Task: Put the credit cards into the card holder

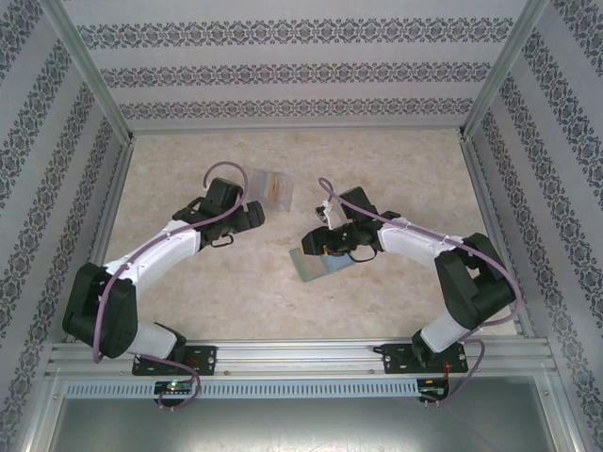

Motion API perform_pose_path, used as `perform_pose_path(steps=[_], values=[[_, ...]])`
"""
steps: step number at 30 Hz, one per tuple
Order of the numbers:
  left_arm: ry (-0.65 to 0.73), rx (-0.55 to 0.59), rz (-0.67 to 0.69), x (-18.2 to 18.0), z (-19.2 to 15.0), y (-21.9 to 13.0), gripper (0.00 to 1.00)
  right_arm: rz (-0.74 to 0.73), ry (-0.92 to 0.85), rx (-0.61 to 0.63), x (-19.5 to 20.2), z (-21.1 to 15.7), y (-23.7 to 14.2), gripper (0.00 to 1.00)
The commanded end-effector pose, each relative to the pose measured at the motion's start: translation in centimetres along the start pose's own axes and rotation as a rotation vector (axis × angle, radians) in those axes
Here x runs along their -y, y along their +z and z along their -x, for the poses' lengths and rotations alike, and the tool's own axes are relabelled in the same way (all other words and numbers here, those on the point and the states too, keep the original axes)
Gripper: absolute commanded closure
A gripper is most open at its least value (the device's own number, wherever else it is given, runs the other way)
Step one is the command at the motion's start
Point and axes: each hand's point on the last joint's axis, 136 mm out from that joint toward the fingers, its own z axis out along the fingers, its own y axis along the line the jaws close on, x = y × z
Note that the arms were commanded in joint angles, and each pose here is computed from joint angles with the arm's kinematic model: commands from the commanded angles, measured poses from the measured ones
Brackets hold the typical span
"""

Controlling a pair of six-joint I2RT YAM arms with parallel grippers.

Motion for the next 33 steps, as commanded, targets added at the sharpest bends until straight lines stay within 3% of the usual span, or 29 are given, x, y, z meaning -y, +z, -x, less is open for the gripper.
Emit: perform_pose_path(steps=[1,4,8,13,14,15,26,33], values=[[0.021,0.022,0.016,-0.2,2.2,-0.6,0.0,-0.067,-0.12,0.179,-2.0,3.9,-2.5,0.45],[0.053,-0.027,0.087,0.3,3.7,0.4,0.01,-0.216,-0.172,0.351,-1.7,6.7,-5.6,0.41],[0.148,-0.146,0.155,1.6,5.2,2.8,0.01,-0.366,-0.192,0.542,-1.0,8.4,-10.0,0.26],[0.242,-0.243,0.183,2.8,5.8,5.2,0.0,-0.417,-0.158,0.638,0.1,8.5,-13.1,0.22],[0.258,-0.253,0.178,3.1,5.8,5.5,0.0,-0.418,-0.165,0.636,0.3,8.3,-13.3,0.07],[0.268,-0.262,0.17,3.3,5.9,5.8,0.01,-0.424,-0.169,0.636,0.5,8.2,-13.4,0.02],[0.341,-0.36,0.196,4.5,6.8,8.8,0.02,-0.409,-0.117,0.656,1.9,7.9,-14.1,0.02],[0.343,-0.334,0.247,3.8,7.3,9.8,0.04,-0.419,-0.071,0.663,3.3,7.2,-14.0,0.02]])
